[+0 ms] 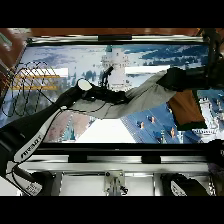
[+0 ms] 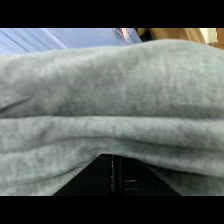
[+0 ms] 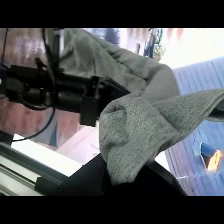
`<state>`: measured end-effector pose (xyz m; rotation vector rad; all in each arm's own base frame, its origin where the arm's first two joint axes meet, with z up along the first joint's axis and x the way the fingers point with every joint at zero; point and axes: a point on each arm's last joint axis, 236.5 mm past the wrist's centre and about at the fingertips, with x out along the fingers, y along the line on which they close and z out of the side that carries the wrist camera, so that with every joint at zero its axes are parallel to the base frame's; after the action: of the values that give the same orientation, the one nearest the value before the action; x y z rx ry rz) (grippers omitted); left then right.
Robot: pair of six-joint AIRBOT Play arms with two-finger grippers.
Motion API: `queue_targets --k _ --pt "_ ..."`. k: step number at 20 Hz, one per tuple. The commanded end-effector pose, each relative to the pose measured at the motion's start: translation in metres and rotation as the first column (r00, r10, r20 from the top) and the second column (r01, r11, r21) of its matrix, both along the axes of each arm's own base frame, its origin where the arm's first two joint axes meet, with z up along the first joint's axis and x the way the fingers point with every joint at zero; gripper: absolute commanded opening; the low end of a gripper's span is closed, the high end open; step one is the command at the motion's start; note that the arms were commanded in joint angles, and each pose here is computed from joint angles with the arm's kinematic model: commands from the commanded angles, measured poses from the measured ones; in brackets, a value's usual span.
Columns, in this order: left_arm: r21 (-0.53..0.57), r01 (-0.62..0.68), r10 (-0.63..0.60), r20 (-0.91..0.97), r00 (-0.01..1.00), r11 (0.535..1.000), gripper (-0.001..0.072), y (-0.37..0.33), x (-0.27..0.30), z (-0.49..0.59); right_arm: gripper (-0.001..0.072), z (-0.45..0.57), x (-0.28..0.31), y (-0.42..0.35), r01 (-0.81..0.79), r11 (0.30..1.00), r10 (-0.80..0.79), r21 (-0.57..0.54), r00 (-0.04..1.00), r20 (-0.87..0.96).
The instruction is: Fold the shirts.
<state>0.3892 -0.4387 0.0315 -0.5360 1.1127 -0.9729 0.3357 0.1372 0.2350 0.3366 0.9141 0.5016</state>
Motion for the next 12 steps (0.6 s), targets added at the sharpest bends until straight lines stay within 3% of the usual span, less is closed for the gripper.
queue_targets --k 1,6,12 --pt "-0.001 -0.014 0.014 -0.004 1.000 1.000 0.0031 -0.028 -0.015 -0.006 0.0069 0.020 -0.021 0.002 0.014 1.000 -0.014 0.022 1.000 0.026" --pt "0.052 -0.005 0.000 0.091 0.996 0.999 0.0028 0.055 0.018 0.039 0.0069 0.006 -0.014 -0.003 0.024 1.000 -0.024 -0.004 1.000 -0.013" --pt "0.024 -0.235 0.217 0.300 0.929 0.972 0.0030 0.212 0.053 0.167 0.0069 -0.034 0.045 0.052 -0.025 0.999 0.025 0.022 1.000 -0.009"
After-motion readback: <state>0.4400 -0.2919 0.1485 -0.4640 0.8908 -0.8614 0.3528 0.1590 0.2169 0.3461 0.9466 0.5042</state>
